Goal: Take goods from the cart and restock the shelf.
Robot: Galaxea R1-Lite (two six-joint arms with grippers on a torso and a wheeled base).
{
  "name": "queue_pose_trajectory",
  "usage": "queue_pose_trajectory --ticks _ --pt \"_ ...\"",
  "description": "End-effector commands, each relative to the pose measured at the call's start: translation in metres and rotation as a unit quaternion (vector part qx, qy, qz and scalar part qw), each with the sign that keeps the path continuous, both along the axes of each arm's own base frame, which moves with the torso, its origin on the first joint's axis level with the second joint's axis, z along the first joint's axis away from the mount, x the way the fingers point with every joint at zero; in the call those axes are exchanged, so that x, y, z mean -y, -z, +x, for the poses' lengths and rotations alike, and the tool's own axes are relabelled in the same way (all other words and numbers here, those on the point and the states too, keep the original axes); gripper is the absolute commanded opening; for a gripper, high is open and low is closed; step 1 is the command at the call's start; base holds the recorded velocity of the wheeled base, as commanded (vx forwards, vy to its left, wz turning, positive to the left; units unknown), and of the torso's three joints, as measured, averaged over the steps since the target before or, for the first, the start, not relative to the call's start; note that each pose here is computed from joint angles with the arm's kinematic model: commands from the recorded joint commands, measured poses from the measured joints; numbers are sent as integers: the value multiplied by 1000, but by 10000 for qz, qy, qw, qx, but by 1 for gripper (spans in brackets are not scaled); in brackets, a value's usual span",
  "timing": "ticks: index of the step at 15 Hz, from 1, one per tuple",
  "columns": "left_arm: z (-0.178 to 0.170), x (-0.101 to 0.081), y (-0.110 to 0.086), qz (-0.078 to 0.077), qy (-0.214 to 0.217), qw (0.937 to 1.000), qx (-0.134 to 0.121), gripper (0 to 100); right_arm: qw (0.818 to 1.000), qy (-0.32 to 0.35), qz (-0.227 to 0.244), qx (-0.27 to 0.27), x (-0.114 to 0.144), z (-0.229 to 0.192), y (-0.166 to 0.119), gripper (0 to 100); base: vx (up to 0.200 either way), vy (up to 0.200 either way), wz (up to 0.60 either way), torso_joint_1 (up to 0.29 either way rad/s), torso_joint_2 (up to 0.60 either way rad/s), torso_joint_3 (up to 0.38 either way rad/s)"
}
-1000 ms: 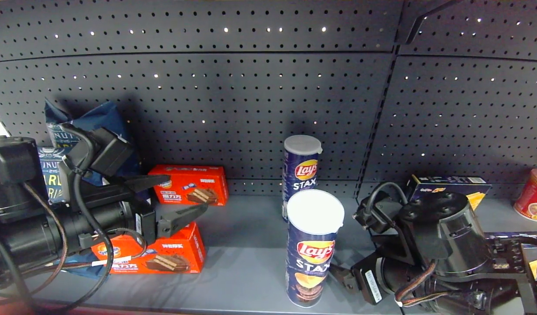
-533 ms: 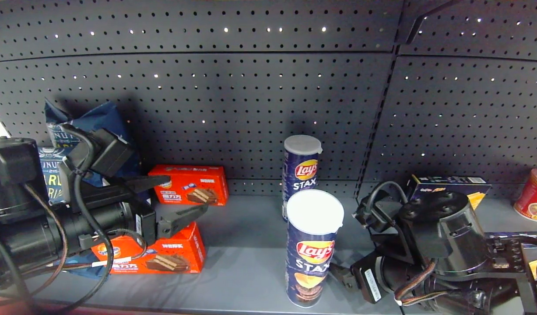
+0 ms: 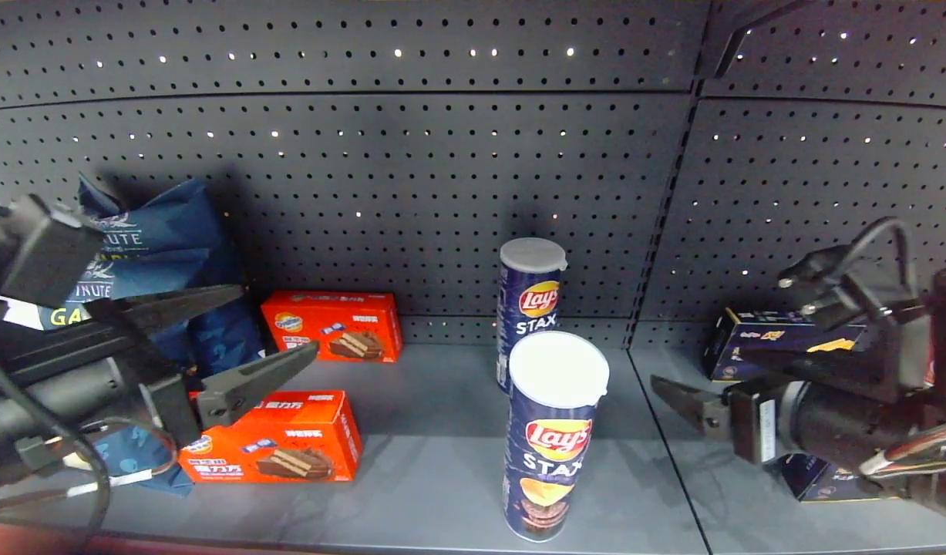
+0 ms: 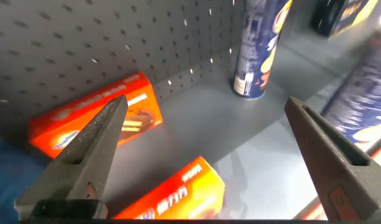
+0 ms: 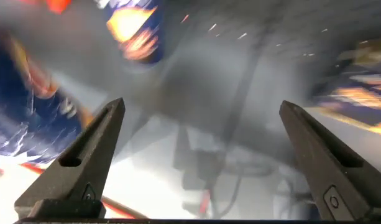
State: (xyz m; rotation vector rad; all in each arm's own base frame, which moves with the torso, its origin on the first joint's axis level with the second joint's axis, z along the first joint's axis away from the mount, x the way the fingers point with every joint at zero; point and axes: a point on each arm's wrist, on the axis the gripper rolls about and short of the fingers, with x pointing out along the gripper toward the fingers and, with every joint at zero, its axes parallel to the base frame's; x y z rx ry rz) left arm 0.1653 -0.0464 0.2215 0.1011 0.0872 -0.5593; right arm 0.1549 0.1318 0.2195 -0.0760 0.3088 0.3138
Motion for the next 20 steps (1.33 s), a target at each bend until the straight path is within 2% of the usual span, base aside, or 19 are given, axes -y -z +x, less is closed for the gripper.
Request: queue_pose_trajectory --ticks 1,3,4,6,8,11,12,13,14,17,18,19,20 --pt "-55 -26 9 -284 -576 9974 340 100 9947 734 294 656 54 -24 -21 100 0 0 0 0 0 0" --pt "-93 -31 27 -524 -687 9952 469 100 9900 954 357 972 75 -47 -25 100 0 0 0 0 0 0" --pt "-106 -34 37 -520 -877 9936 486 100 9864 1248 297 1027 81 -55 -20 100 0 0 0 0 0 0" --pt "-129 -39 51 -499 -1532 9857 501 100 9767 1791 248 1160 92 -72 -9 100 0 0 0 0 0 0" --pt "-153 -43 65 -491 -1872 9798 498 100 9653 2278 209 1262 105 -88 4 100 0 0 0 0 0 0" --pt "-192 -49 95 -362 -2238 9734 320 100 9321 3401 -46 1242 126 -104 28 100 0 0 0 0 0 0" --pt "-196 -50 100 -344 -2312 9718 328 100 9243 3618 -110 1214 130 -108 31 100 0 0 0 0 0 0" --pt "-197 -51 103 -286 -2572 9655 272 100 9083 4030 -272 1088 136 -115 35 100 0 0 0 0 0 0" --pt "-197 -52 101 -292 -2630 9638 320 100 8887 4465 -405 961 143 -127 42 100 0 0 0 0 0 0" --pt "-192 -51 115 -203 -2595 9654 146 100 8819 4576 -306 1093 147 -145 56 100 0 0 0 0 0 0" --pt "-188 -50 124 -184 -2448 9694 77 100 8806 4583 -229 1185 148 -152 63 100 0 0 0 0 0 0" --pt "-183 -49 134 -197 -2354 9715 200 100 8790 4572 -94 1352 150 -162 72 100 0 0 0 0 0 0" --pt "-181 -48 137 -249 -2251 9731 416 100 8876 4340 85 1537 151 -170 81 100 0 0 0 0 0 0"
